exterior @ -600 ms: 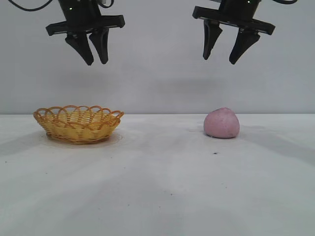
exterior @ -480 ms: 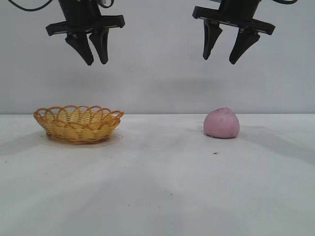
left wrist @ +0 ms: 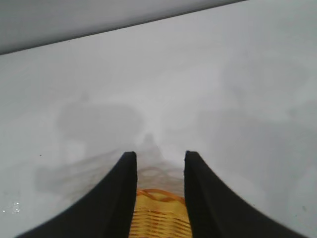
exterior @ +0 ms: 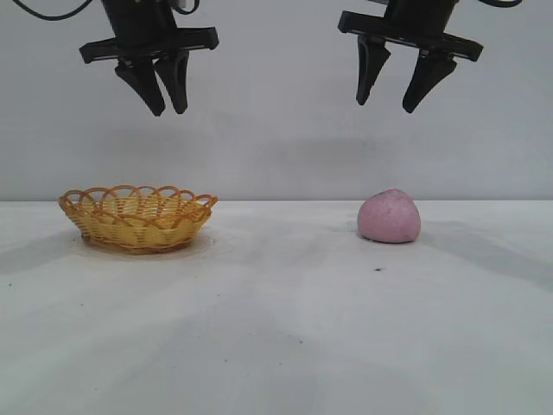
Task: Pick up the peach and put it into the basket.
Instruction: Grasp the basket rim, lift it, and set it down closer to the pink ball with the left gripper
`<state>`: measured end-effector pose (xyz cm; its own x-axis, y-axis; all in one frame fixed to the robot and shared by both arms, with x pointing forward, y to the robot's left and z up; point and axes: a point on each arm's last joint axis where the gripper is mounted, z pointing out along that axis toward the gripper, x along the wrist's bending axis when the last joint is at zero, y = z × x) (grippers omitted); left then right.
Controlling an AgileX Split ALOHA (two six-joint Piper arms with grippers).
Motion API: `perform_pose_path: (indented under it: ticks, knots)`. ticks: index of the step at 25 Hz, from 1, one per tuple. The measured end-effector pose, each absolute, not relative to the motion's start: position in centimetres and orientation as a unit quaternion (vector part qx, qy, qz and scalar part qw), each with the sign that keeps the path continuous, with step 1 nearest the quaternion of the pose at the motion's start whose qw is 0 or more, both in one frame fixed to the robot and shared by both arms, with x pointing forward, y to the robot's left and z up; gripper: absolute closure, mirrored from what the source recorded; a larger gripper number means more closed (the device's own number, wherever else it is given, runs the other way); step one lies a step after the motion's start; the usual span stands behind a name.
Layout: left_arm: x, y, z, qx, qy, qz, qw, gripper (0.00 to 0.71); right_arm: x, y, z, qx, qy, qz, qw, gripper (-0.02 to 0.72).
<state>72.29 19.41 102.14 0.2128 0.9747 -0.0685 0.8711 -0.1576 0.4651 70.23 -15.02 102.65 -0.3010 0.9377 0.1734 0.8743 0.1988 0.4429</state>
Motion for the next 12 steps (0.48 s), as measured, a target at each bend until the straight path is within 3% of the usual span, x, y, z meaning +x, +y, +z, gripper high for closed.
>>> perform_pose_path:
  ticks: [5, 12]
  knots:
    - [72.6, 25.1, 101.4, 0.746, 0.629, 0.089, 0.200, 0.490, 70.2, -15.0, 102.7, 0.586, 0.772, 0.236, 0.068, 0.286]
    - [72.7, 25.4, 95.7, 0.762, 0.628, 0.036, 0.153, 0.490, 70.2, -15.0, 102.7, 0.585, 0.773, 0.236, 0.068, 0.286]
